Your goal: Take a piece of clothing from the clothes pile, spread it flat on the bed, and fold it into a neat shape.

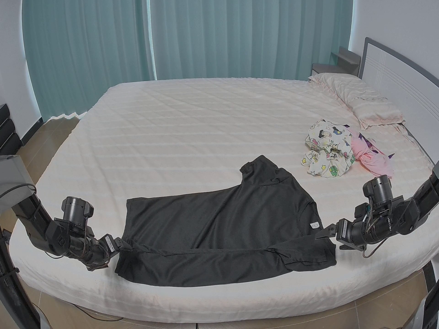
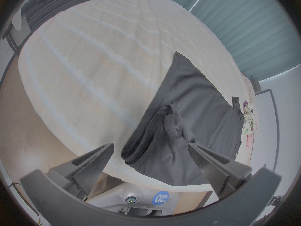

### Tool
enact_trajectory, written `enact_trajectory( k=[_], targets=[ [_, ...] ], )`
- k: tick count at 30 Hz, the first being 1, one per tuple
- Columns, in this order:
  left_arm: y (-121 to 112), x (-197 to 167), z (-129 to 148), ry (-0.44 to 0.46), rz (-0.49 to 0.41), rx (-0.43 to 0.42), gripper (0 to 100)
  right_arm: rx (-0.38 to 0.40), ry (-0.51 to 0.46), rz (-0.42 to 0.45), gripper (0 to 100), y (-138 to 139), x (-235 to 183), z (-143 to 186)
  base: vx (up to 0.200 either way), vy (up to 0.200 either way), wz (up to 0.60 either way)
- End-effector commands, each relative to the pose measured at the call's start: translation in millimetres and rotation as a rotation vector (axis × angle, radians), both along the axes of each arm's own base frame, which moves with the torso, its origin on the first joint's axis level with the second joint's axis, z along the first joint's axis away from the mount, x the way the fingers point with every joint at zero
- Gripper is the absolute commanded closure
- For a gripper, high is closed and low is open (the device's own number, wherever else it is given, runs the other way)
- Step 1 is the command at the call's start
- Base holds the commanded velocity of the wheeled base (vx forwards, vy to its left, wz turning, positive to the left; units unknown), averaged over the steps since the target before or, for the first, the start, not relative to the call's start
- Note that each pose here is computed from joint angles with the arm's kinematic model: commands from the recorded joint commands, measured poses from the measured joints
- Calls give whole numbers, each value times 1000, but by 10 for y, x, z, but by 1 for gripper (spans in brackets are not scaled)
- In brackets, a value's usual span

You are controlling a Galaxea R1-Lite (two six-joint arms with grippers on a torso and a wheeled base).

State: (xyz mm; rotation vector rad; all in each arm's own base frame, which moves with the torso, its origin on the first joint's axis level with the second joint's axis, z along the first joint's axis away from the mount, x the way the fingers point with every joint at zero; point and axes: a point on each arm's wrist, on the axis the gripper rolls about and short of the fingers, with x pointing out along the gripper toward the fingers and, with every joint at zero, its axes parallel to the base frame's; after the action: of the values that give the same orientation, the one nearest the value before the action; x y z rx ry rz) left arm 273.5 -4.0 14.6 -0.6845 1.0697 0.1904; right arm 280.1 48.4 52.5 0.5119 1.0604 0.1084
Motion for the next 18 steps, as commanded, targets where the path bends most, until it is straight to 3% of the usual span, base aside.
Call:
enact_trajectory(
  k=[1, 11, 18],
  targets=[
    [-2, -31, 3, 5, -12, -23, 0, 26, 41, -32, 0, -1, -23, -172, 0, 0, 0],
    [-17, -116, -64, 0, -44, -25, 0, 77, -10, -92, 0, -69, -65, -294, 0, 0, 0],
    [-23, -194, -229, -144, -180, -9, 0, 79, -6, -83, 0, -51, -95, -292, 0, 0, 0]
  ],
)
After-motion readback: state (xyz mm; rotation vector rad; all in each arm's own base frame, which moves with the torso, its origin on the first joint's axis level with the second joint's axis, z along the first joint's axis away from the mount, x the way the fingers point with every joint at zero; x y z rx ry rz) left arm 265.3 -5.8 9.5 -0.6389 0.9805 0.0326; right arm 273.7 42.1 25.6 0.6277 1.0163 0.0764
